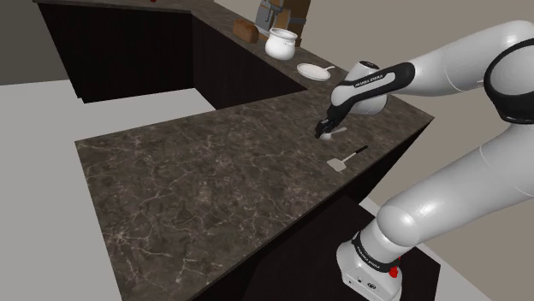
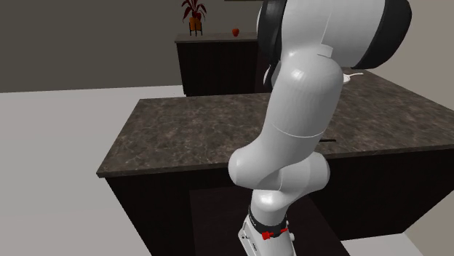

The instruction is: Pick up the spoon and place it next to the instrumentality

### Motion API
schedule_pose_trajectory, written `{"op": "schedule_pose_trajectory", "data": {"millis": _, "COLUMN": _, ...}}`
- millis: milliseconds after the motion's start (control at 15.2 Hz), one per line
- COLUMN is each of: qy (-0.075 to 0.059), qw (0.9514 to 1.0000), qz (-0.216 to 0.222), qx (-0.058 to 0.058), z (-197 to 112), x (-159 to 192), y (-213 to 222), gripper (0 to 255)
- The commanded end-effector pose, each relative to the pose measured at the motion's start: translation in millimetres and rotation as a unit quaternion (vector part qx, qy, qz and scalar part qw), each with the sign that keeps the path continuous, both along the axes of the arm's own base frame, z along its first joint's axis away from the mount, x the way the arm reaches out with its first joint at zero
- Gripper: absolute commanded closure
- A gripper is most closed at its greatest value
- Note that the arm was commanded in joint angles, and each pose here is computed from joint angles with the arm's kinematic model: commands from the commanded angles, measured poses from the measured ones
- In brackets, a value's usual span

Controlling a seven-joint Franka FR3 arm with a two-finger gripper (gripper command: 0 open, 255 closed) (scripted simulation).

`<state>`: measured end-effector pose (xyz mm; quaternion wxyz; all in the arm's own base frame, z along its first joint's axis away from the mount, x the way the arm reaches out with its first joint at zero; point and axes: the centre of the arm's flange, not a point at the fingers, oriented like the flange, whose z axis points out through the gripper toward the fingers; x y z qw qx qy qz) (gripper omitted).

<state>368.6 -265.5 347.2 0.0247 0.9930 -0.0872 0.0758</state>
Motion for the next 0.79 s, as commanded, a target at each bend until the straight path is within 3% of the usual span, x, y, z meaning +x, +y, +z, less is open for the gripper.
{"op": "schedule_pose_trajectory", "data": {"millis": 0, "qy": 0.000, "qw": 1.0000, "qz": 0.000, "qx": 0.000, "z": -2.1, "x": -0.2, "y": 0.0, "gripper": 255}}
{"op": "schedule_pose_trajectory", "data": {"millis": 330, "qy": 0.000, "qw": 1.0000, "qz": 0.000, "qx": 0.000, "z": -2.1, "x": -0.2, "y": 0.0, "gripper": 255}}
{"op": "schedule_pose_trajectory", "data": {"millis": 396, "qy": 0.000, "qw": 1.0000, "qz": 0.000, "qx": 0.000, "z": -2.1, "x": -0.2, "y": 0.0, "gripper": 0}}
{"op": "schedule_pose_trajectory", "data": {"millis": 726, "qy": 0.000, "qw": 1.0000, "qz": 0.000, "qx": 0.000, "z": -2.1, "x": -0.2, "y": 0.0, "gripper": 0}}
